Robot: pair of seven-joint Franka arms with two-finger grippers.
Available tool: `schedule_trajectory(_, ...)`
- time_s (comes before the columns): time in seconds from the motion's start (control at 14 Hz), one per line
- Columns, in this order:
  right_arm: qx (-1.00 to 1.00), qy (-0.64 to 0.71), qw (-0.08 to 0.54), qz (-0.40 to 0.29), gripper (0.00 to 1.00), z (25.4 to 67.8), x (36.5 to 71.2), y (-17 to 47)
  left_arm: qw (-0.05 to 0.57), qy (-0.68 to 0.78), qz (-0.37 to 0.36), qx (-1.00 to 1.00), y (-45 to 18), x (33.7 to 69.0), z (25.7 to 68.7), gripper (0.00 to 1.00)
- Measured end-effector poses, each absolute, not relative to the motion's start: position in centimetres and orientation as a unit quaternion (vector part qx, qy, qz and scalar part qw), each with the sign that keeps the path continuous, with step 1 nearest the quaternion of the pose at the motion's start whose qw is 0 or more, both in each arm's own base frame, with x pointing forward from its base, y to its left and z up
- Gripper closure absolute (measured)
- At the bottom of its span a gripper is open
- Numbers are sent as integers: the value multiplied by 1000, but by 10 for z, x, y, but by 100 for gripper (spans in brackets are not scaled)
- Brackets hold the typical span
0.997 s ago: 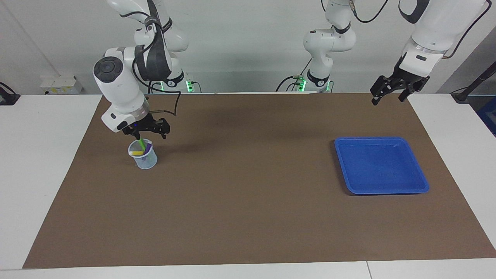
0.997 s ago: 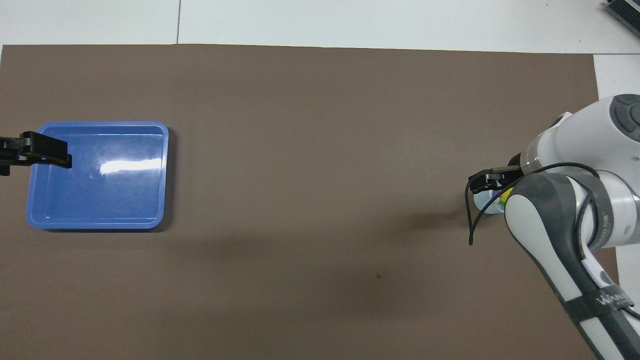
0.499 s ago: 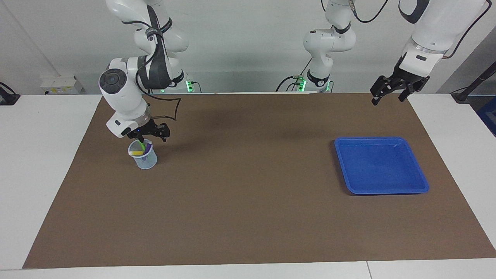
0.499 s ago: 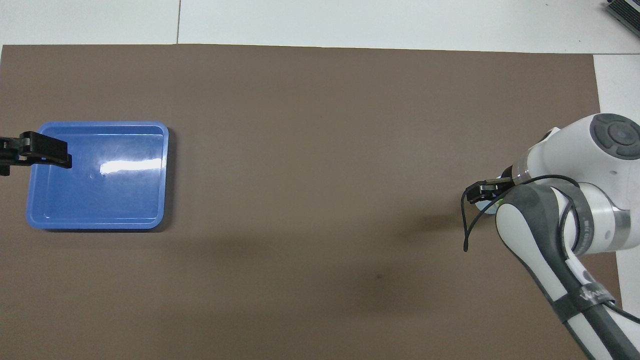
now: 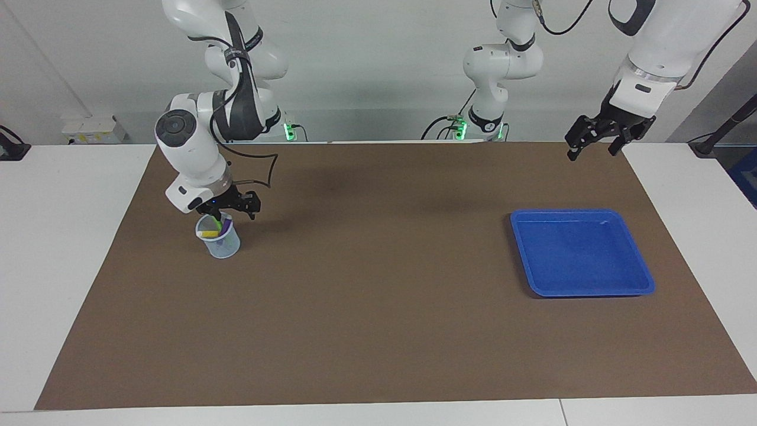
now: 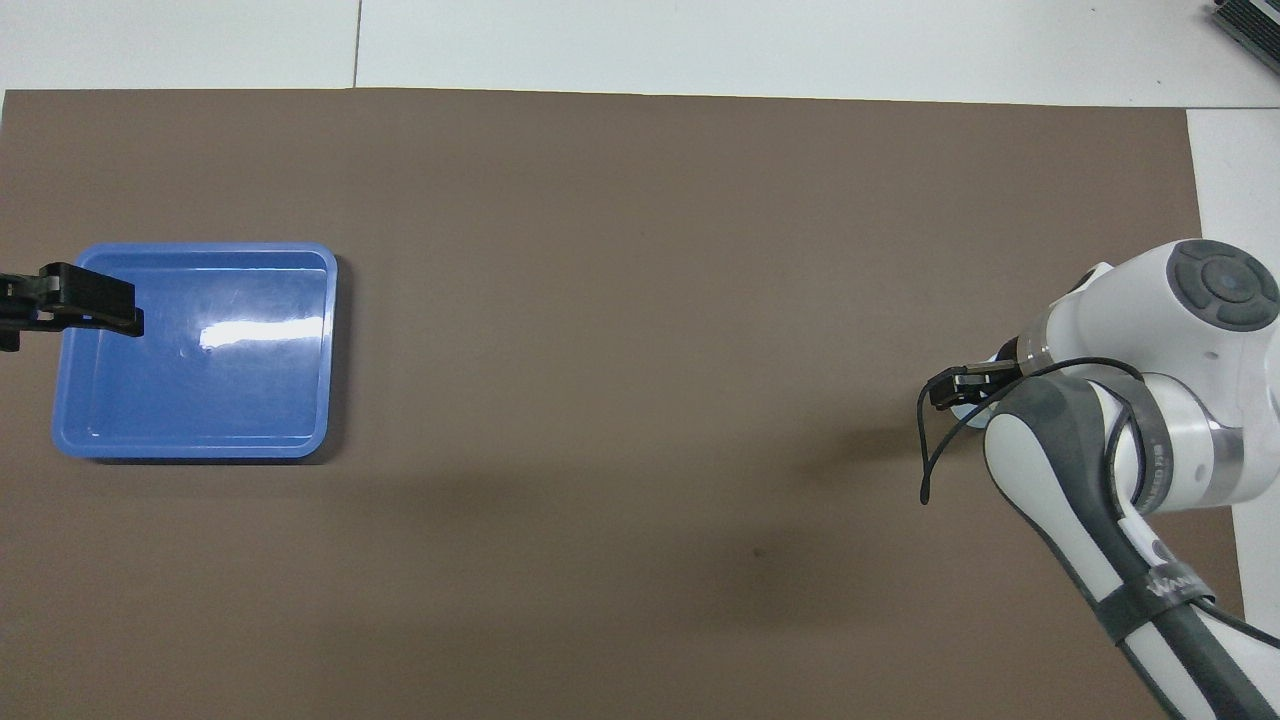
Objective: Right arm passes pens to left for tray arrangement
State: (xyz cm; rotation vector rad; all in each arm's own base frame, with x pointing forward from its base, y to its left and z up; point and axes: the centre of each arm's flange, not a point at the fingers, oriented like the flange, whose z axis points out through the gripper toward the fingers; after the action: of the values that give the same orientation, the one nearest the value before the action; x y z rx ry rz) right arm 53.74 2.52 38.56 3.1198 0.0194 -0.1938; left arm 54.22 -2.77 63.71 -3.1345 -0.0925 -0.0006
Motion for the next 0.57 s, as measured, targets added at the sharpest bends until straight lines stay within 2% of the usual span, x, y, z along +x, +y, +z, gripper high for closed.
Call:
schedule_trajectory(0.14, 998, 3, 8, -63, 20, 382, 536, 21, 3, -30, 0, -1000, -28, 542, 637, 0)
schedule_trajectory(0.28, 998, 4, 7, -63, 30, 380, 535, 21, 3, -30, 0, -1000, -28, 542, 637, 0)
schedule_trajectory(0.36, 998, 7, 7, -63, 30, 380, 535, 21, 3, -30, 0, -1000, -28, 542, 637, 0)
schedule_trajectory(0.43, 998, 9, 7, -63, 39, 380, 535, 20, 3, -30, 0, -1000, -28, 542, 637, 0)
schedule_trajectory(0.57, 998, 14, 6, -61, 40, 380, 536, 16, 3, -30, 0, -1000, -28, 542, 637, 0)
